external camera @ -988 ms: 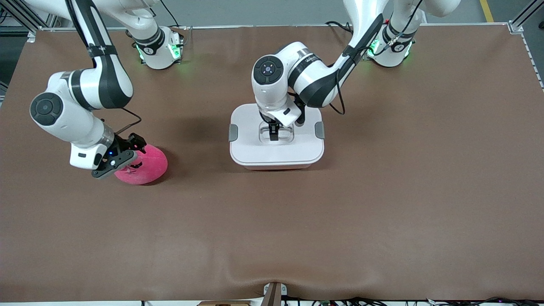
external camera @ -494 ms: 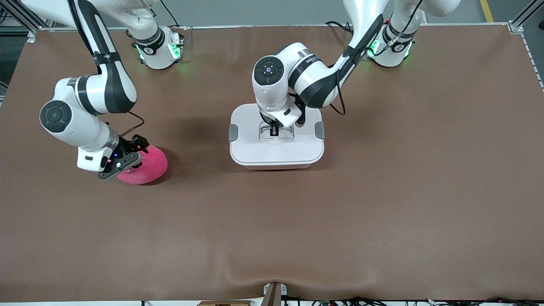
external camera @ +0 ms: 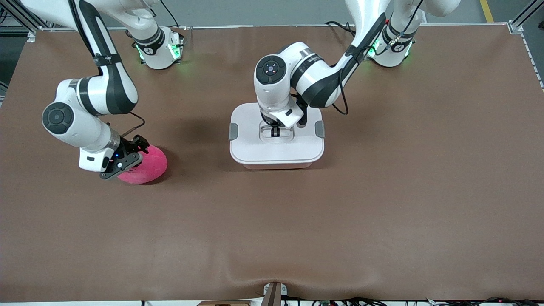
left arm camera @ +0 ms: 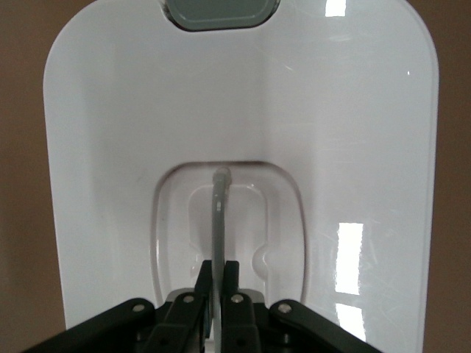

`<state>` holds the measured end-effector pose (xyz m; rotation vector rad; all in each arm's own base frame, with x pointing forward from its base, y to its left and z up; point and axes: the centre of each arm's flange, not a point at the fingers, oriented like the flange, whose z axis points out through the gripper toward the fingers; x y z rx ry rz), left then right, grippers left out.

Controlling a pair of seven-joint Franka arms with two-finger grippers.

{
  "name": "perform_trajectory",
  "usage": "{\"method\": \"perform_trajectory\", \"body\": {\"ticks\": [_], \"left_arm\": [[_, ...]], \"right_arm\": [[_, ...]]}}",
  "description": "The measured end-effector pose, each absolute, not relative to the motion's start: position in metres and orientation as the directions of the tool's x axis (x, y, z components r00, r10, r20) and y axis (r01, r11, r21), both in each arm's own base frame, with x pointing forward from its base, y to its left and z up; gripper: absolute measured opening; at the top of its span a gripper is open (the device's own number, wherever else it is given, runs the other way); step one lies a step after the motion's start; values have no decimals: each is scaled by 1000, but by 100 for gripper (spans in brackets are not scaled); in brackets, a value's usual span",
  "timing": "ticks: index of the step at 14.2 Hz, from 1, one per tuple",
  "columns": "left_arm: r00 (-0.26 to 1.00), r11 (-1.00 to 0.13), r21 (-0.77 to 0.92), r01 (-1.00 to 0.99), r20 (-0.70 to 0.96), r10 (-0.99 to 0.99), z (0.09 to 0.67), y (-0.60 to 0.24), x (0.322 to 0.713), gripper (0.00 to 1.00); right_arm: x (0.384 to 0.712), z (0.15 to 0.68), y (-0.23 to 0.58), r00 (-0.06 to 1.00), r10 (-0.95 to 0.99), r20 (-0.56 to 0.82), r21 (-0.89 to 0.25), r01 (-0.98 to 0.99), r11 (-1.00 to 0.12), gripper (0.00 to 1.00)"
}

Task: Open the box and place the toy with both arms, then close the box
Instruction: 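Grasp the lid handle with the left gripper while the right gripper grasps the plush, then lift the lid off with the left gripper while the right gripper lifts the plush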

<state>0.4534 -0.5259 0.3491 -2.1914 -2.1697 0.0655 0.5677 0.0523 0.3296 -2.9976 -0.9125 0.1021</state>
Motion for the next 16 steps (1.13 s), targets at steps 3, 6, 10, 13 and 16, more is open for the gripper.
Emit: {"method": "perform_trajectory", "body": {"ticks": [3,6,10,13,16], "left_arm": [[9,-8,-70,998,10,1000,350,-526,454,7],[7,-7,-66,998,6,1000,353,-525,454,7],[-1,1,-51,999,-4,1000,370,-521,457,7],[-3,3,-46,999,-6,1000,376,-519,457,7],[-3,3,-44,999,-7,1000,378,-519,457,7]], "right_arm": [[567,328,51,829,555,-63,-26,554,-832,71],[567,327,50,831,553,-65,-27,552,-833,68],[567,327,49,831,553,-67,-27,552,-833,54],[567,327,49,831,552,-67,-27,551,-834,22],[567,327,48,831,552,-67,-27,551,-834,16]]}}
